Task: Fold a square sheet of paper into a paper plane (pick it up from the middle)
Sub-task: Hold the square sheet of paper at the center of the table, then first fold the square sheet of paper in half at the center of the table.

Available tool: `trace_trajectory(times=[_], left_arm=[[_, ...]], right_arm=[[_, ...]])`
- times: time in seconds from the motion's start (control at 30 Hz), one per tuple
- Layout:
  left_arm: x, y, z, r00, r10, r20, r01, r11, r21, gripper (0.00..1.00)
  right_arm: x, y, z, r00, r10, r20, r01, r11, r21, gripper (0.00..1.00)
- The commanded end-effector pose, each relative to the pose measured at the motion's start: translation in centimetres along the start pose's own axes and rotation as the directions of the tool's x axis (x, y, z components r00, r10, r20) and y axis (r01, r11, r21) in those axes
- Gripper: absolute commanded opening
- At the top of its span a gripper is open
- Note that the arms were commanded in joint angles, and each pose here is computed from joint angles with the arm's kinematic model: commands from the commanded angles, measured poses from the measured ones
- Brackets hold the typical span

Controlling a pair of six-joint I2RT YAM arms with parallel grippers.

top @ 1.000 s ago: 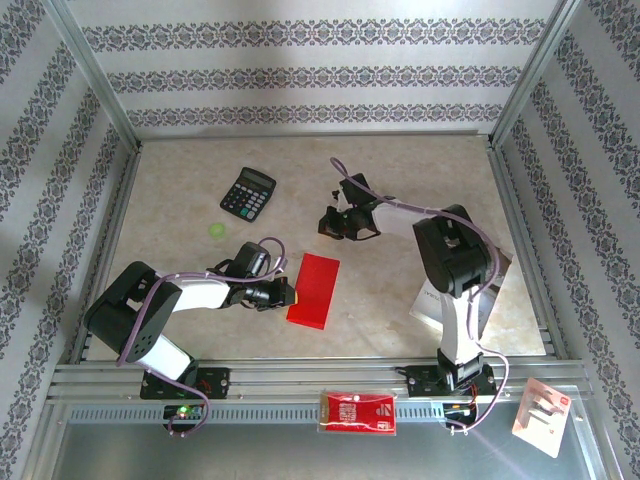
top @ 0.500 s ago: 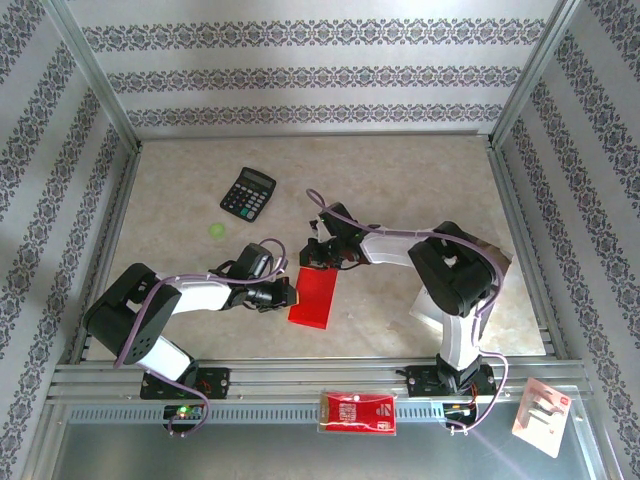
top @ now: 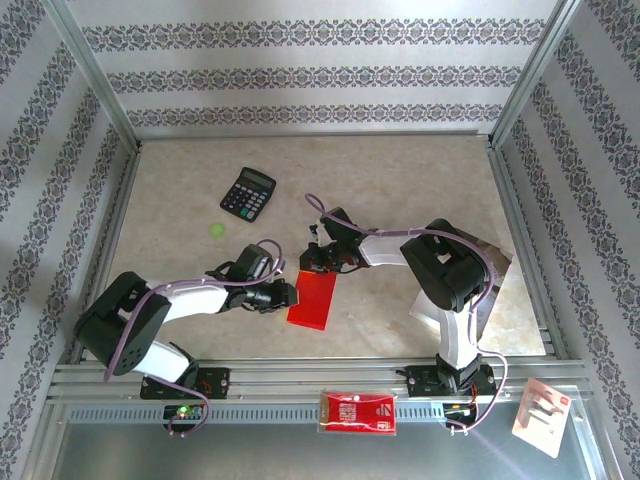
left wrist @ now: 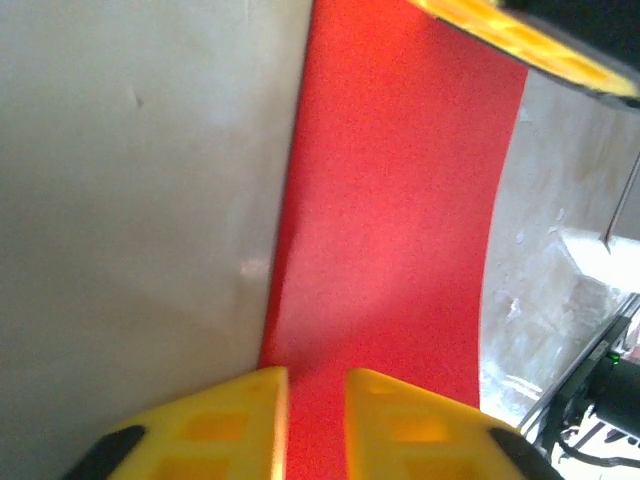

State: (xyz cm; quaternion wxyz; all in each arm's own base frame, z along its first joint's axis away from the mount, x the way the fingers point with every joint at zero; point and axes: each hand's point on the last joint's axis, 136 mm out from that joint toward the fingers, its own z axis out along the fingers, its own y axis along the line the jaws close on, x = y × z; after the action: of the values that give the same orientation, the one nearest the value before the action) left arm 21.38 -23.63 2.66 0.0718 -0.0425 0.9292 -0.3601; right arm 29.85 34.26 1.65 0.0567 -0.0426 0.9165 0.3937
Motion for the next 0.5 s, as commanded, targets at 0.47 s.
trace_trajectory(times=[0.47], left_arm=[[-4.2, -1.1, 1.0, 0.999, 0.041, 0.029, -0.041, 0.999, -0.004, 0.00]], right_arm=[[2.1, -3.8, 0.7, 0.998, 0.028, -0.049, -0.024, 0.996, 0.080, 0.00]])
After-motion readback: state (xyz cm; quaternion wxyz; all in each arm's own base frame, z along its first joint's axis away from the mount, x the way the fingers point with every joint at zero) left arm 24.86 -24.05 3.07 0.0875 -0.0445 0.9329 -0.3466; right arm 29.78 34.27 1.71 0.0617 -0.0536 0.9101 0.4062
